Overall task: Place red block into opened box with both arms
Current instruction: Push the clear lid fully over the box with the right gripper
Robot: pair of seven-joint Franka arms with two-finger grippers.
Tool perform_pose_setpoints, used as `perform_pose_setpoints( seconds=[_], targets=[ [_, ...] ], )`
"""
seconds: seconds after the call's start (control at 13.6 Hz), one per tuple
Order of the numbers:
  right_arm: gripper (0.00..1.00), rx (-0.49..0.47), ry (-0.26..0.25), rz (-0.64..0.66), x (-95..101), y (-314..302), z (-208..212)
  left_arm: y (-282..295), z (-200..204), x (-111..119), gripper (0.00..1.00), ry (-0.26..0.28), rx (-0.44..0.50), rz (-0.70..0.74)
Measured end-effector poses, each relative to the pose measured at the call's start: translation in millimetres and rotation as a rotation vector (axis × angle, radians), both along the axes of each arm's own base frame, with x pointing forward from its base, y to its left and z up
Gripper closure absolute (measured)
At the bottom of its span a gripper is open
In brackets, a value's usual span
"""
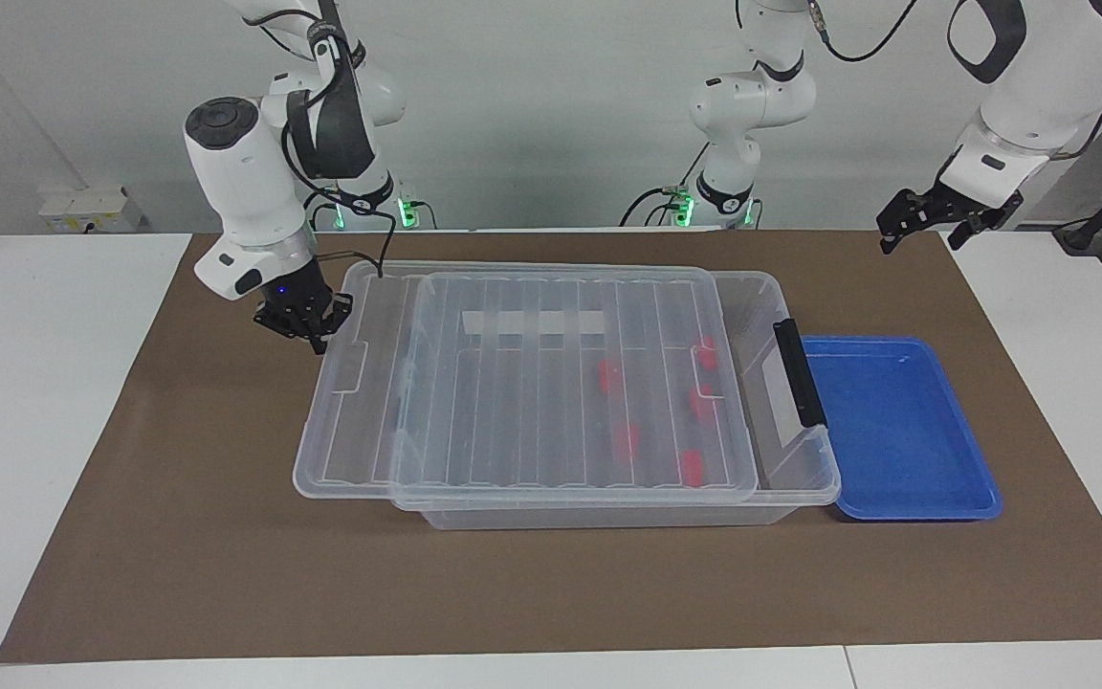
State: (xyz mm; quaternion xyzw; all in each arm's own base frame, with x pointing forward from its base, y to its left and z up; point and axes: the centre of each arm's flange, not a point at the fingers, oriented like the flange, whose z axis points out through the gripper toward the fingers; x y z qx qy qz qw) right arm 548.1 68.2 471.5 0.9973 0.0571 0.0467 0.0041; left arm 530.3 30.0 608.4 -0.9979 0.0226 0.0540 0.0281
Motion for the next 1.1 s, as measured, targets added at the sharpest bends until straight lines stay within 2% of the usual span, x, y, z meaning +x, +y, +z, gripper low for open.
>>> perform_pose_setpoints(
  seconds=[0.51,1.1],
  targets=[
    [0.99,-0.002,0.013,0.096,-11.6,51.8,-7.0,3.0,0.0,-0.2,0.00,0.000,0.000,0.006],
    [0.99,0.000,0.001,0.134,-15.5,72.1,-7.1,3.0,0.0,-0.2,0.00,0.000,0.000,0.006]
  ],
)
